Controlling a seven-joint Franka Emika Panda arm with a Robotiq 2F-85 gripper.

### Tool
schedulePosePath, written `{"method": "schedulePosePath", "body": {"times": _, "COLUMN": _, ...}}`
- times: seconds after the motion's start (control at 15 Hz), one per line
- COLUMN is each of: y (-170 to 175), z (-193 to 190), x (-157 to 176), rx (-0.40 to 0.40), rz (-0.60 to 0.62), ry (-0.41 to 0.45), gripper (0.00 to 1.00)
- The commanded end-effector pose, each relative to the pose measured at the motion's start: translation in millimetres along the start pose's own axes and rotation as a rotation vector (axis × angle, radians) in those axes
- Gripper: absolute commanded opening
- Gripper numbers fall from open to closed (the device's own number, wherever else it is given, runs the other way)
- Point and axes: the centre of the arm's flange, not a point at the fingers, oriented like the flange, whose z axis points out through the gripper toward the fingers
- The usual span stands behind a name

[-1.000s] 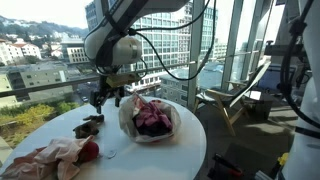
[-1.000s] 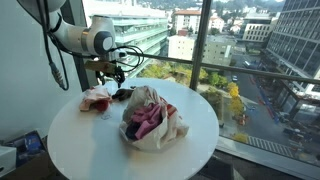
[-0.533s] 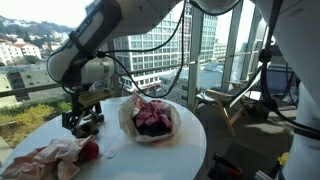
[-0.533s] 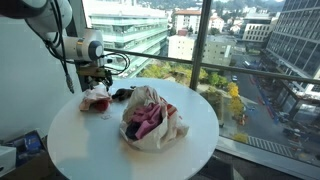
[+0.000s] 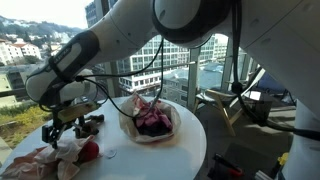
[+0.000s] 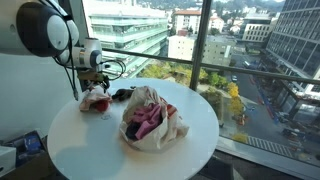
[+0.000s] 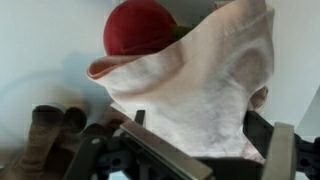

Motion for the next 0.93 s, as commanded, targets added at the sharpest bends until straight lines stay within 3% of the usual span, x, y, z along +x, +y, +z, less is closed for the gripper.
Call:
{"method": "schedulePosePath", "body": {"times": 0.0, "y": -4, "z": 23, "x": 40, "rx": 0.035, "rz": 0.038, "ry": 0.019, "gripper": 1.0}}
{"method": "schedulePosePath", "body": {"times": 0.33, "y": -7, "z": 51, "x": 39, "rx": 0.068, "rz": 0.049, "ry": 0.014, "gripper": 1.0}}
{"method": "schedulePosePath", "body": {"times": 0.4, "y": -7, "z": 54, "x": 37, "rx": 0.071, "rz": 0.047, "ry": 0.005, "gripper": 0.75}}
{"method": "schedulePosePath", "body": {"times": 0.53, "y": -8, "z": 54, "x": 34, "rx": 0.074, "rz": 0.044, "ry": -0.002, "gripper": 0.66}}
{"method": "schedulePosePath", "body": {"times": 0.87, "y": -3, "z": 39, "x": 26, "rx": 0.073, "rz": 0.05, "ry": -0.016, "gripper": 0.27}}
